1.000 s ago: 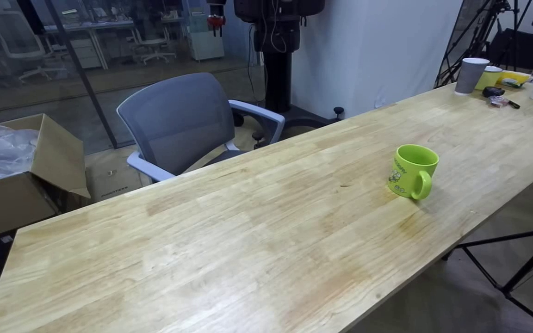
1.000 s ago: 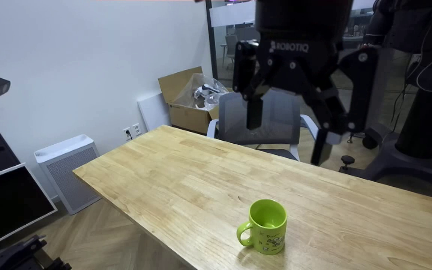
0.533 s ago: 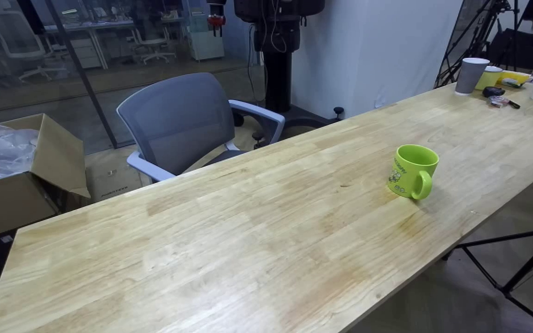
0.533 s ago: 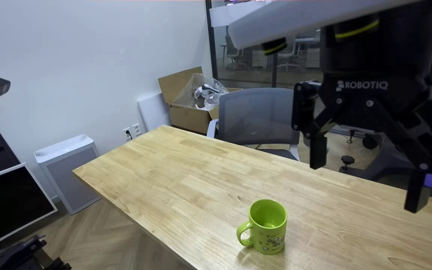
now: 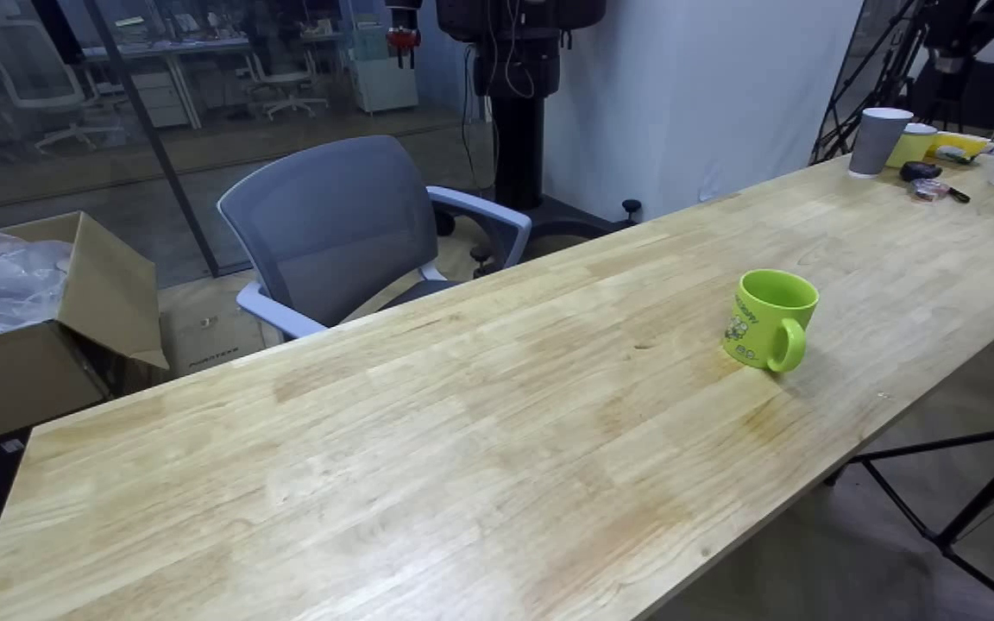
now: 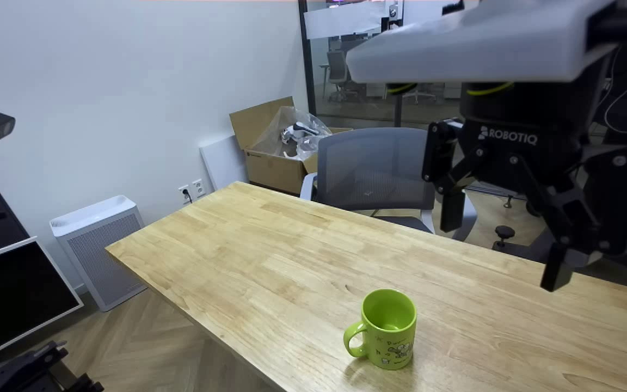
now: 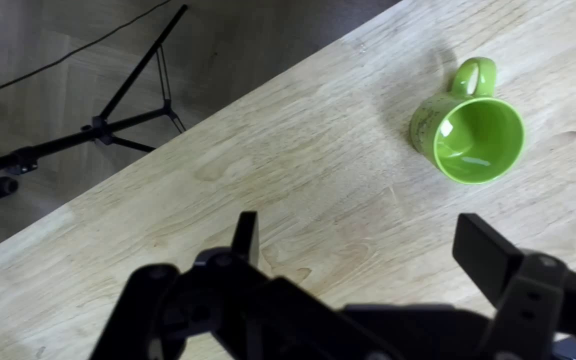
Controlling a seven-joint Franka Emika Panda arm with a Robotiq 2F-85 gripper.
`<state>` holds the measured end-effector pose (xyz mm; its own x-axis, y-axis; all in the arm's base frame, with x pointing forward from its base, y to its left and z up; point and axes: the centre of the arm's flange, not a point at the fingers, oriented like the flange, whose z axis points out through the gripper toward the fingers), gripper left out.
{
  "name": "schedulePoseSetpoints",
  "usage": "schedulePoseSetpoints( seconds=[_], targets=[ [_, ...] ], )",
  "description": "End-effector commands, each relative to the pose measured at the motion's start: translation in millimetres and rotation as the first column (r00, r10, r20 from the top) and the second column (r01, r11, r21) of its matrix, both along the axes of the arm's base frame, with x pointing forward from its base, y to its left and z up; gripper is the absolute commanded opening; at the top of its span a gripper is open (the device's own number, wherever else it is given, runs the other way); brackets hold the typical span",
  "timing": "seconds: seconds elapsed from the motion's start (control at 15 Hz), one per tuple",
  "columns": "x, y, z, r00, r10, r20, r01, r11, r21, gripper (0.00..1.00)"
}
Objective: Move the cup to the left
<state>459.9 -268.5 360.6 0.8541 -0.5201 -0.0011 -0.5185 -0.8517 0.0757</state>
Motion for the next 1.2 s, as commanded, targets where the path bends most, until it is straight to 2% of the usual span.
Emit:
schedulePoseSetpoints(
  seconds=[0.0,0.13,1.13],
  targets=[
    [21,13,1,0.999,0.027,0.041,-0.028,0.999,0.039,1.00],
    [10,14,-3,0.999,0.028,0.025,-0.028,0.999,0.029,1.00],
    [15,20,-1,0.998,0.049,0.027,-0.050,0.998,0.030,1.00]
  ],
)
